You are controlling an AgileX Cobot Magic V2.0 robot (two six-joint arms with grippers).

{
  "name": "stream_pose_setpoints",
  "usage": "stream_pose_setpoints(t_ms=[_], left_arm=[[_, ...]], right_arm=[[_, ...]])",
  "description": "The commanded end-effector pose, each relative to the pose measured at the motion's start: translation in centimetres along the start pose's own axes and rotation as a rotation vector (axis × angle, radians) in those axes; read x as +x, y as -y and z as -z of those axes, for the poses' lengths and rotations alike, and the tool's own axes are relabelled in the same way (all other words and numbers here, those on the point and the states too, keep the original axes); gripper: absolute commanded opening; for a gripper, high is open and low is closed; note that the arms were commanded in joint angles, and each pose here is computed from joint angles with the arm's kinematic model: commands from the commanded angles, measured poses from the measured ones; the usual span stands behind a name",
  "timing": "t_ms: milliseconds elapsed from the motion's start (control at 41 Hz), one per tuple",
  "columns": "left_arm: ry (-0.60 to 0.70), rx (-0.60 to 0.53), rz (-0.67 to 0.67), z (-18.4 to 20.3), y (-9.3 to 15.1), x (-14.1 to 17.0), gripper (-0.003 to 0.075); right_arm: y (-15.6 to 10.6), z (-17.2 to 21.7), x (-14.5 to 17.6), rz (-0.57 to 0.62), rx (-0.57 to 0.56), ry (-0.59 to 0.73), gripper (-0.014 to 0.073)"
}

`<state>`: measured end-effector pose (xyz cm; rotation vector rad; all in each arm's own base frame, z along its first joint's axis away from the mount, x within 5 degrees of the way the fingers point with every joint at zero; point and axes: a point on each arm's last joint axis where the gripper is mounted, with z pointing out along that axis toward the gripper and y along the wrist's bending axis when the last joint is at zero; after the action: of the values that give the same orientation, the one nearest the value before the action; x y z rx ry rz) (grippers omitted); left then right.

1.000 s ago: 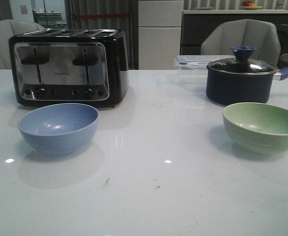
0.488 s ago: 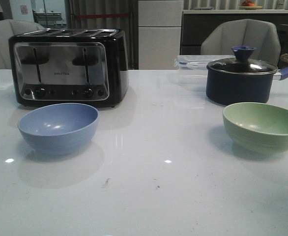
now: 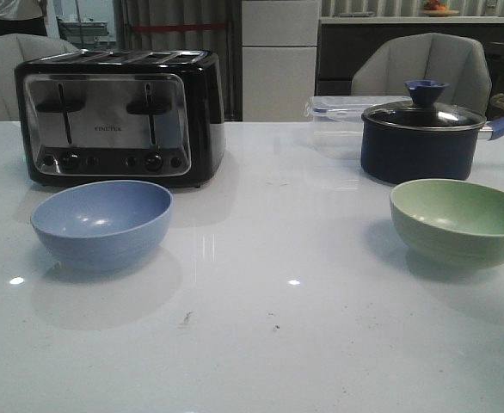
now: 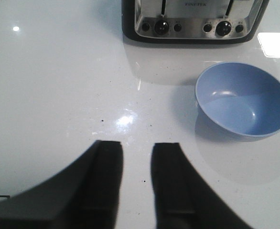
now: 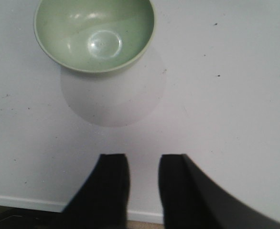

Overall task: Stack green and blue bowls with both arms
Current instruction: 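Lower the right gripper and grasp the rim of the pale green bowl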

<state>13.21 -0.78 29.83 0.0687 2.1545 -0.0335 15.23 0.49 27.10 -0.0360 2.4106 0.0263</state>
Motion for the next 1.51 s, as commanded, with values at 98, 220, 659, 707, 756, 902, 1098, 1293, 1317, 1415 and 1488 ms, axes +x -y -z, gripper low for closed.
stream_pose_setpoints(t_ms=[98, 220, 659, 707, 756, 902, 1098, 1293, 1317, 1415, 1488], left_arm=[[0.078, 0.002, 0.015, -0.2, 0.0, -1.5, 0.0547], [0.074, 0.002, 0.015, -0.3, 0.0, -1.5, 0.0531], [0.074, 0.002, 0.015, -0.3, 0.0, -1.5, 0.0509], [0.074, 0.002, 0.015, -0.3, 0.0, -1.5, 0.0509], [0.074, 0.002, 0.015, -0.3, 0.0, -1.5, 0.0509], [0.074, 0.002, 0.015, -0.3, 0.0, -1.5, 0.0509], [0.074, 0.002, 0.015, -0.3, 0.0, -1.5, 0.0509], [0.074, 0.002, 0.015, -0.3, 0.0, -1.5, 0.0509], [0.074, 0.002, 0.015, -0.3, 0.0, -1.5, 0.0509], [0.074, 0.002, 0.015, -0.3, 0.0, -1.5, 0.0509], [0.074, 0.002, 0.015, -0.3, 0.0, -1.5, 0.0509]], right_arm=[[0.4, -1.4, -2.8, -0.036, 0.018, 0.085, 0.0565], [1.3, -3.3, -4.2, -0.089, 0.035, 0.024, 0.0549], [2.4, -12.5, -10.5, -0.176, -0.074, -0.168, 0.0549], [2.6, -13.6, -10.9, -0.177, -0.073, -0.179, 0.0549], [2.7, -14.7, -11.2, -0.178, -0.074, -0.196, 0.0546], [2.9, -17.1, -11.7, -0.178, -0.074, -0.229, 0.0414], [3.1, -18.1, -11.8, -0.179, -0.072, -0.236, 0.0189], [3.0, -17.9, -11.9, -0.167, -0.075, -0.233, 0.0049], [2.9, -17.8, -12.0, -0.163, -0.077, -0.233, 0.0053], [1.8, -17.0, -12.9, -0.119, -0.107, -0.238, 0.0057], [0.0, -16.1, -14.0, -0.06, -0.148, -0.242, 0.0057]])
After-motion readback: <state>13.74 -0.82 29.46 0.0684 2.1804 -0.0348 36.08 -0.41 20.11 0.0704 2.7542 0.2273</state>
